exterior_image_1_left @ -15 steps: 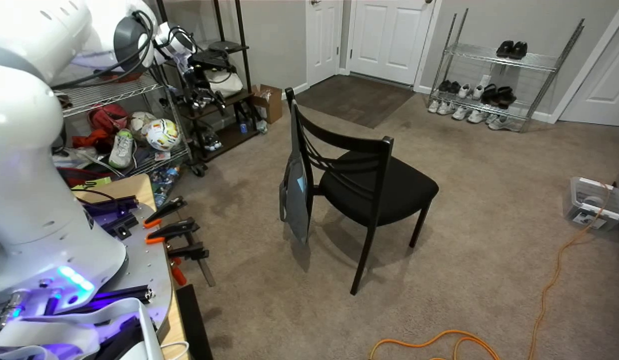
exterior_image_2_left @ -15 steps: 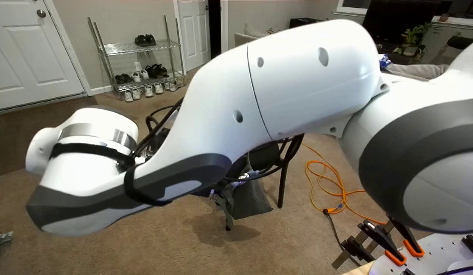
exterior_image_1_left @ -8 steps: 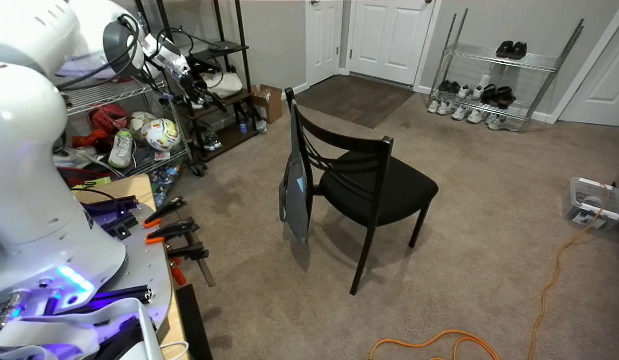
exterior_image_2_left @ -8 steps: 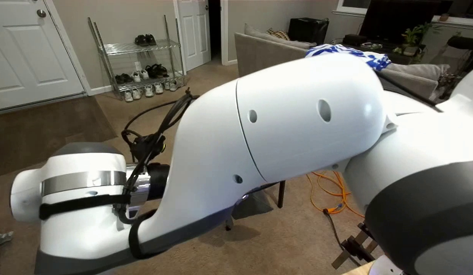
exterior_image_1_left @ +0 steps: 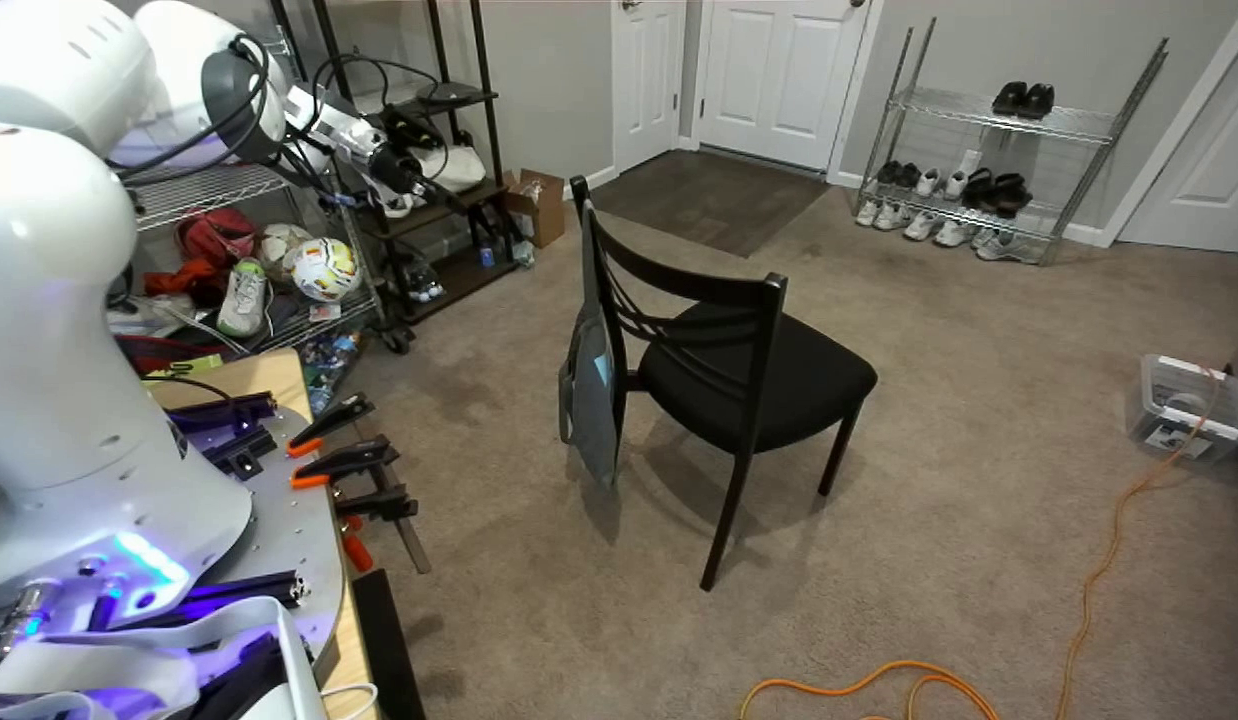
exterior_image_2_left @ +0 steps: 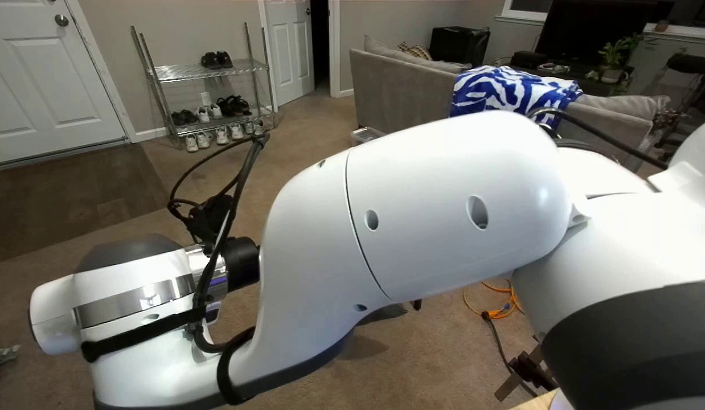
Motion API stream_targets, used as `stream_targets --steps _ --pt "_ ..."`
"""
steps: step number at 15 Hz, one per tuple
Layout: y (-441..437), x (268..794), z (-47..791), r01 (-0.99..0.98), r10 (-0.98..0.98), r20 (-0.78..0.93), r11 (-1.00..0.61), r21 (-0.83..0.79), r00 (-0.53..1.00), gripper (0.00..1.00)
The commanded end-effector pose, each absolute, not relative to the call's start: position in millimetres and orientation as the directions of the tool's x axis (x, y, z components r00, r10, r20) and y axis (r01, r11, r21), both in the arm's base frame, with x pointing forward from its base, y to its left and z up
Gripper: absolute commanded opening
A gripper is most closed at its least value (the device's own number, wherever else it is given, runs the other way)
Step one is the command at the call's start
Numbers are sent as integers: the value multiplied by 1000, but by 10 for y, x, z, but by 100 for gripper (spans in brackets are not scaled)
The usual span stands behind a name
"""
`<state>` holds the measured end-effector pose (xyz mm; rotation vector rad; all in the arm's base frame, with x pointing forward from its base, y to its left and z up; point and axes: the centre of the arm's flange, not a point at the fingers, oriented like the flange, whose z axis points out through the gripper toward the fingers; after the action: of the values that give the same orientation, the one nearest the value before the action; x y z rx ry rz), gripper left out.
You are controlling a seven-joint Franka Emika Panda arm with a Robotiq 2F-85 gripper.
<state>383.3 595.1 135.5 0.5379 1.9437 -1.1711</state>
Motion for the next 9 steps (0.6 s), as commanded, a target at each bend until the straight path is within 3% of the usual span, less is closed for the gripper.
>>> stream_targets --steps 1,9 --pt "5951 3833 1355 688 -39 -799 484 -540 -600 100" --pt "6141 3700 1214 714 -319 -804 372 -593 -502 100"
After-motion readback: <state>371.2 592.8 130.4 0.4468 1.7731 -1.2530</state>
